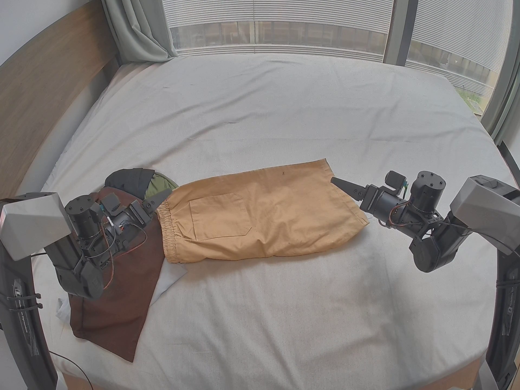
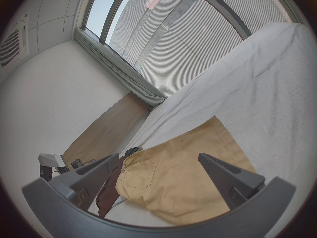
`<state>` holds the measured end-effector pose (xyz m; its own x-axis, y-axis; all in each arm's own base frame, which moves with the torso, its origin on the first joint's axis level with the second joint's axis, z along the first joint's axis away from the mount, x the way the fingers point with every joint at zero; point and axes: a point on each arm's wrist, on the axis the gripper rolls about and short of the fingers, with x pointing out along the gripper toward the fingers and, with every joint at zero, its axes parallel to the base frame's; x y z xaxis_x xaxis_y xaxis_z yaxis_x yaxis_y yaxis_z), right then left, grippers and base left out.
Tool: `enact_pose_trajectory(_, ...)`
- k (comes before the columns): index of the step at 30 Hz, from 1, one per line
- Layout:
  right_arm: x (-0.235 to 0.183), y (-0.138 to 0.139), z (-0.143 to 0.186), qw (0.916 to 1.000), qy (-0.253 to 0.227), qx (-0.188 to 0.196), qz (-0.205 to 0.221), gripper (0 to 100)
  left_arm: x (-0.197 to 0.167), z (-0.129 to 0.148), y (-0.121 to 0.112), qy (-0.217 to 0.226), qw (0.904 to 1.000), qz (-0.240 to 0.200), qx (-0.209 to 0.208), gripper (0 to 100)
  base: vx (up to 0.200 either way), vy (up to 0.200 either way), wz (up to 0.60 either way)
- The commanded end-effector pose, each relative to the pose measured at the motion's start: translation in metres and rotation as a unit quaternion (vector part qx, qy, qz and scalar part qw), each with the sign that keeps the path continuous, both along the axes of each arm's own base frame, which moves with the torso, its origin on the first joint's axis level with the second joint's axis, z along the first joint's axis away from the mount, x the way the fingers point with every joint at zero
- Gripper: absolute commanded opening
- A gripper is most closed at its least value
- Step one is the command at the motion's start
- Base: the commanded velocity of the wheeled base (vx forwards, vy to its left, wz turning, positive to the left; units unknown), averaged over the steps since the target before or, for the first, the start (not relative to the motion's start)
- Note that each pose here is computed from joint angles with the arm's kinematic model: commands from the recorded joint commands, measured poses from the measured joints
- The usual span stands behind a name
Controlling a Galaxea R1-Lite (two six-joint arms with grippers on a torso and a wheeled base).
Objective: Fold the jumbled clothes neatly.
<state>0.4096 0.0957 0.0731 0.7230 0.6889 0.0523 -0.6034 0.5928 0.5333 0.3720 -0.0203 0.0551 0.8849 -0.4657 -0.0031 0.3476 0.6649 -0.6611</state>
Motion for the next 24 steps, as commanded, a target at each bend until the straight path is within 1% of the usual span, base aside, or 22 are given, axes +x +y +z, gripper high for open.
enact_pose_trajectory(1, -0.008, 0.0, -0.013, 0.9997, 0.022, 0.0, 0.002, 100, -0.005, -0.002, -0.008, 0.005, 0.9998, -0.02, 0.004, 100, 0.0, 0.0, 0.0)
enact_pose_trajectory(2, -0.008, 0.0, -0.013, 0.9997, 0.022, 0.0, 0.002, 100, -0.005, -0.002, -0.008, 0.005, 0.9998, -0.02, 0.004, 100, 0.0, 0.0, 0.0)
enact_pose_trajectory(4, -0.013, -0.001, -0.02, 0.9995, 0.033, -0.002, 0.001, 100, -0.011, -0.005, -0.012, 0.015, 0.9991, -0.04, 0.007, 100, 0.0, 0.0, 0.0)
enact_pose_trajectory(7, -0.02, -0.002, -0.024, 0.9995, 0.032, -0.002, 0.002, 100, -0.013, -0.005, -0.013, 0.013, 0.9983, -0.055, 0.015, 100, 0.0, 0.0, 0.0)
enact_pose_trajectory(11, -0.03, -0.001, -0.03, 0.9995, 0.032, -0.002, 0.005, 100, -0.014, -0.009, -0.014, 0.018, 0.998, -0.057, 0.02, 100, 0.0, 0.0, 0.0)
enact_pose_trajectory(14, -0.03, 0.003, -0.039, 0.9991, 0.043, -0.005, 0.0, 100, -0.016, -0.011, -0.017, 0.023, 0.9976, -0.062, 0.02, 100, 0.0, 0.0, 0.0)
enact_pose_trajectory(18, -0.032, 0.012, -0.041, 0.999, 0.045, -0.005, -0.001, 100, -0.017, -0.013, -0.02, 0.027, 0.9973, -0.065, 0.021, 100, 0.0, 0.0, 0.0)
enact_pose_trajectory(21, -0.032, 0.013, -0.044, 0.9988, 0.048, -0.006, -0.001, 100, -0.017, -0.017, -0.02, 0.033, 0.997, -0.066, 0.021, 100, 0.0, 0.0, 0.0)
enact_pose_trajectory(22, -0.031, 0.012, -0.05, 0.9985, 0.054, -0.008, -0.001, 100, -0.018, -0.022, -0.019, 0.04, 0.9968, -0.065, 0.025, 100, 0.0, 0.0, 0.0)
enact_pose_trajectory(24, -0.031, 0.013, -0.053, 0.9983, 0.058, -0.009, -0.001, 100, -0.018, -0.025, -0.018, 0.04, 0.9965, -0.066, 0.032, 100, 0.0, 0.0, 0.0)
